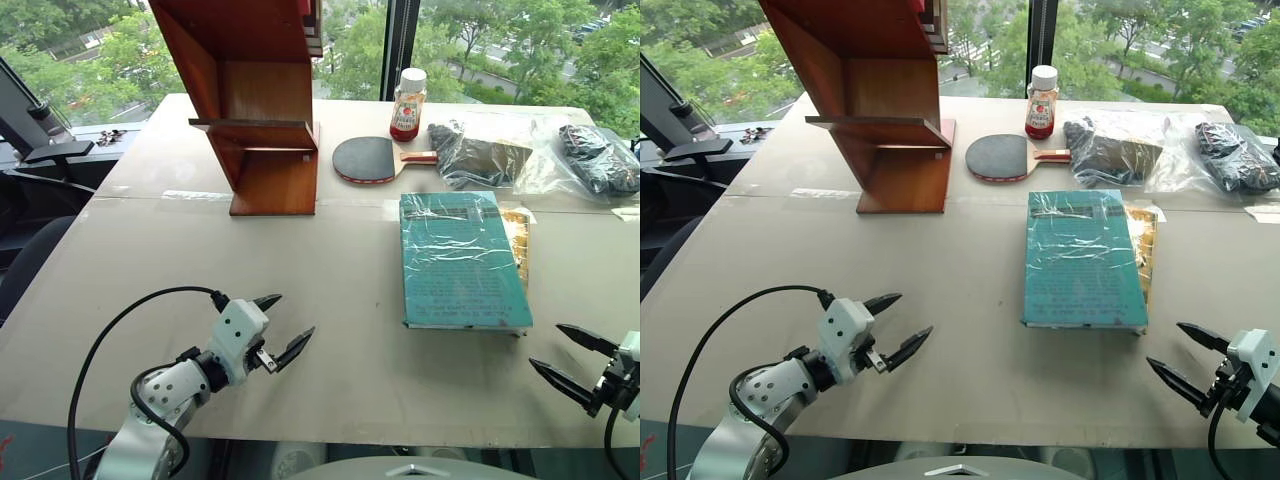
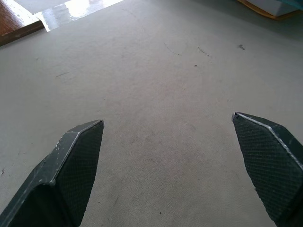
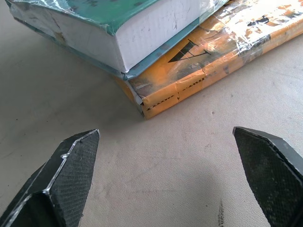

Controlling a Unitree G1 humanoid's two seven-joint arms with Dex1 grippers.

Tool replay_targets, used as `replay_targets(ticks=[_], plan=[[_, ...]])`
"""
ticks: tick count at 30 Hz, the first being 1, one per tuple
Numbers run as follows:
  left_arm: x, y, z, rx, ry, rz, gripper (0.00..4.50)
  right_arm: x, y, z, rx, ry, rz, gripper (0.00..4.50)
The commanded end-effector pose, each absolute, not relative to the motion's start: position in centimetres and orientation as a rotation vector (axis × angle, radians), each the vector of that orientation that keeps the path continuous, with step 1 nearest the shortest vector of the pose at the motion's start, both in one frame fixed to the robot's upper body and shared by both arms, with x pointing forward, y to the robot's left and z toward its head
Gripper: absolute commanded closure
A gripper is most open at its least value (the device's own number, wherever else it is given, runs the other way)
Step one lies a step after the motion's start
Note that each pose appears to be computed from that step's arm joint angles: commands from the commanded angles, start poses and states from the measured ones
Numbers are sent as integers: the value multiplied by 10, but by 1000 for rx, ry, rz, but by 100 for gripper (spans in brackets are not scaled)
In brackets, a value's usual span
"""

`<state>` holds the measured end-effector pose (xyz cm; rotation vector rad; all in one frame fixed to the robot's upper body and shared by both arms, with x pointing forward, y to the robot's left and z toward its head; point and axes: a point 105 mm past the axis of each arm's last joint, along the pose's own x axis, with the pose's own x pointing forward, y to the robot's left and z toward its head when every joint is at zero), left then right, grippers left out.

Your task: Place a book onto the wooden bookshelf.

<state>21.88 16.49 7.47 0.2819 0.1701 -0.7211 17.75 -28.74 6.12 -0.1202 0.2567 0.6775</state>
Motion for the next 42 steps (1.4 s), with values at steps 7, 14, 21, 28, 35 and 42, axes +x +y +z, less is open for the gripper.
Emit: replay_targets(ticks=[7,14,21,28,35,42], plan=[[222,168,76,270,137,-723,5,184,-287,71,-147,218,698,0],[225,169,77,272,138,-729,5,183,-287,75,-143,197,690,0],[230,169,81,261,133,-728,5,181,-287,80,-151,177,693,0],[272,173,103,116,141,-753,5,176,-285,111,-111,74,732,0],[302,112,134,-155,260,-995,5,168,-275,149,-109,38,778,0],[308,47,121,-496,655,-1120,5,162,-265,151,-131,39,781,0]])
